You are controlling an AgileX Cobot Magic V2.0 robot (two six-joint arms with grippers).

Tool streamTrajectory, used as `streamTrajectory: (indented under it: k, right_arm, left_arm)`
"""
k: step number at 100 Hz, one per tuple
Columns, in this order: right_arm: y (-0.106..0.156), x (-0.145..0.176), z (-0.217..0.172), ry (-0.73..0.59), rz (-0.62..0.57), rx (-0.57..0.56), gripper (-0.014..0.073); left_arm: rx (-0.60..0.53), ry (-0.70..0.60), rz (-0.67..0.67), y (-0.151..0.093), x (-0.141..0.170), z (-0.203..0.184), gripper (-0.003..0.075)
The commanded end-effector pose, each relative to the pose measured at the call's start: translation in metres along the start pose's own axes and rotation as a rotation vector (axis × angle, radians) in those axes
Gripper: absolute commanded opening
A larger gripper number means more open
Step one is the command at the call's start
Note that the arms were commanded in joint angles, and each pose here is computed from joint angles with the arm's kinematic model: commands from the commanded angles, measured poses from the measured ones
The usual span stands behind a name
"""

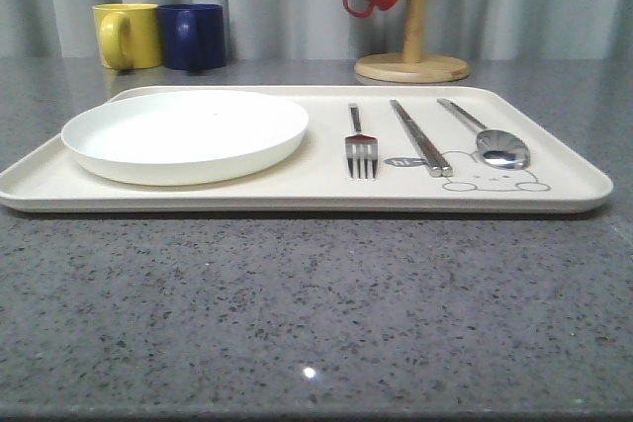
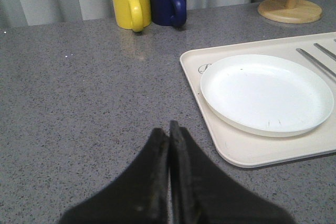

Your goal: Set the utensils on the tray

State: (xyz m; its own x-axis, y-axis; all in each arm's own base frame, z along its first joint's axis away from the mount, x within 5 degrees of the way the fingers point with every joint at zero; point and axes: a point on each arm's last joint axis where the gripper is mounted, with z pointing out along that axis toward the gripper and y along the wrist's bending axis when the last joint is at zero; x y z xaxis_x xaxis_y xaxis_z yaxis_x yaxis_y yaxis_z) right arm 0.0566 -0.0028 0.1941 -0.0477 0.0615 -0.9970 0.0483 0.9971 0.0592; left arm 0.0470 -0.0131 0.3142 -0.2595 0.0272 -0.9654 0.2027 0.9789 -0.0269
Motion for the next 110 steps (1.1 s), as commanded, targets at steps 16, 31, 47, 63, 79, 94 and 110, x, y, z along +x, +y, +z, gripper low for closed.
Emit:
streamTrajectory:
  k: [16, 31, 47, 63, 79, 94, 110]
  right_arm:
    - [0.001, -0.008, -0.002, -0.106, -0.009, -0.009, -0.0069]
    - [0.001, -0.008, -0.002, -0.106, -0.009, -0.009, -0.0069]
    - [0.001, -0.008, -0.002, -0.106, -0.009, -0.009, -0.0069]
    - [0.001, -0.008, -0.002, -0.106, -0.009, -0.009, -0.0069]
    - [0.001, -0.008, -0.002, -0.106, -0.009, -0.009, -0.0069]
    - [0.001, -0.008, -0.002, -0.105, -0.009, -0.009, -0.0069]
    - [0.001, -0.008, -0.002, -0.105, -0.009, -0.009, -0.0069]
  left_arm:
    - [0.006, -0.091, -0.014, 0.0, -0.015, -0.002, -0.0019]
    - [0.006, -0.091, -0.014, 0.0, -0.015, -0.002, -0.0019]
    - [0.006, -0.091, -0.014, 0.0, -0.015, -0.002, -0.0019]
    - [-0.006, -0.089, 0.003, 0.001, -0.014, -0.002, -0.0019]
    - [-0.081, -0.169, 0.001, 0.008, -0.014, 0.002, -0.0019]
    - [-0.138, -0.253, -0.011, 0.013, 0.005, 0.018, -0.0019]
    - [-0.171, -0.338, -0.022, 0.015, 0.04, 0.024, -0.0019]
